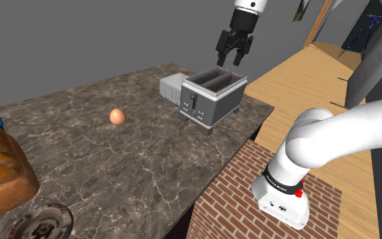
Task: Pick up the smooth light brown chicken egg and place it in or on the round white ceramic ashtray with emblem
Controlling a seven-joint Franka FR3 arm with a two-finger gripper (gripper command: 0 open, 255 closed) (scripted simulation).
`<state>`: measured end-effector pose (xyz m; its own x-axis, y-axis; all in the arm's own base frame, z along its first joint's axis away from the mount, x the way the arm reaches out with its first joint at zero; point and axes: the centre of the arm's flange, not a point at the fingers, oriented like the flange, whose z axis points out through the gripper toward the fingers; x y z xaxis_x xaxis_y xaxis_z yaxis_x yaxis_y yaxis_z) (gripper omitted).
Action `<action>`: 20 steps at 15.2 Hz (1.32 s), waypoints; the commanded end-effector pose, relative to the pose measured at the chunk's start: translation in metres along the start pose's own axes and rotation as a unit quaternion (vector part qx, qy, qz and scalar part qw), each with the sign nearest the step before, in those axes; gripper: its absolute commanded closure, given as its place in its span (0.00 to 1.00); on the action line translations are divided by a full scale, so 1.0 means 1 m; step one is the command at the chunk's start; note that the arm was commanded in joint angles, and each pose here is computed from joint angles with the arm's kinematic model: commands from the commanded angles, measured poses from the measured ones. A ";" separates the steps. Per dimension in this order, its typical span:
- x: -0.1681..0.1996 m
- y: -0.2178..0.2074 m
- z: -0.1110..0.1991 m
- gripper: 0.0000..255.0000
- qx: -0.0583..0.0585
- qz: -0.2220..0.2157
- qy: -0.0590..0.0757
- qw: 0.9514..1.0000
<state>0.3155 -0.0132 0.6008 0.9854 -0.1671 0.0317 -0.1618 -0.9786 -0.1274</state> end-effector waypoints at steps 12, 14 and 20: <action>0.086 -0.062 0.093 0.00 0.029 -0.047 -0.001 0.998; 0.102 -0.075 0.109 0.00 0.035 -0.056 -0.001 0.998; 0.145 -0.116 0.158 0.00 0.051 -0.081 -0.001 0.995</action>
<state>0.4735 0.0895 0.4697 0.9984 -0.0156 0.0545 -0.0036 -0.9765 -0.2154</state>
